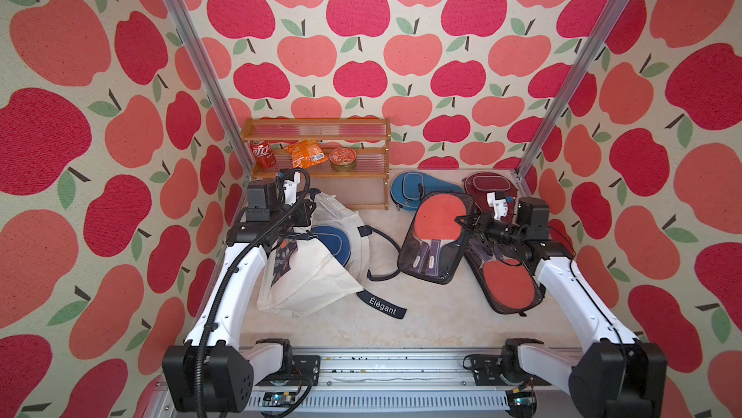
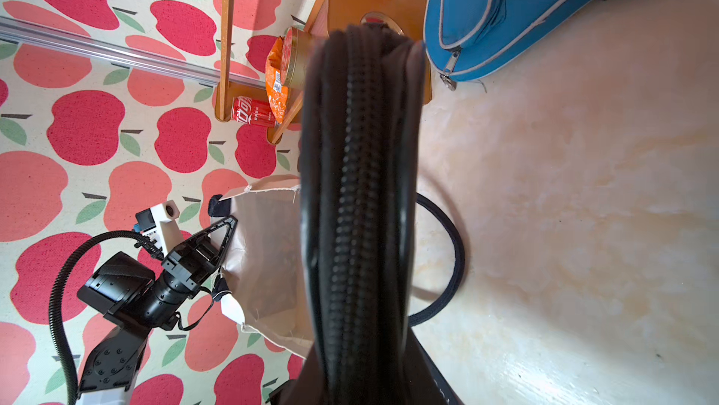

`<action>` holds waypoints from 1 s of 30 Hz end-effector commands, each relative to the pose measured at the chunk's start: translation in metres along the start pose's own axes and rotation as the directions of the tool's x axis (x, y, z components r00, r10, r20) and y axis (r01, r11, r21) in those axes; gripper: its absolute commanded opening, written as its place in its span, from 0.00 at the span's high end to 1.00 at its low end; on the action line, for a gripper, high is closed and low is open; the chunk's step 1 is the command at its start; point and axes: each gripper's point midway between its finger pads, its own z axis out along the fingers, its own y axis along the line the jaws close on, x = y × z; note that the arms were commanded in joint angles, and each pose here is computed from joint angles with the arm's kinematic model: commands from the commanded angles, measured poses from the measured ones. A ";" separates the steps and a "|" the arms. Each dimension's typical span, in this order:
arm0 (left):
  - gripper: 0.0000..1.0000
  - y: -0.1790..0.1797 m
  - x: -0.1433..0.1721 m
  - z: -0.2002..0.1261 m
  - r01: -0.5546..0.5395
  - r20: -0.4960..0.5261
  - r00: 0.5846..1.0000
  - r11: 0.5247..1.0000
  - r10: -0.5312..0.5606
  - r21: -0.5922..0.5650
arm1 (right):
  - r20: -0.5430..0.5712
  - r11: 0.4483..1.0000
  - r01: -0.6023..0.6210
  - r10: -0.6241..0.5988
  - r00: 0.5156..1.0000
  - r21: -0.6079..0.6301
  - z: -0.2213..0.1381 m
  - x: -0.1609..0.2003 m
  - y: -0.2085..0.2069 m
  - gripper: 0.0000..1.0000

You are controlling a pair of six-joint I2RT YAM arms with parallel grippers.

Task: Remove the ping pong set from the canvas bag
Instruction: Place the ping pong set at the center of the board.

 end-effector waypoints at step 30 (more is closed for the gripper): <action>1.00 -0.007 -0.012 0.001 -0.007 0.051 0.999 0.999 0.005 0.049 | -0.192 0.997 0.041 -0.028 0.981 0.065 0.054 0.031 -0.099 0.92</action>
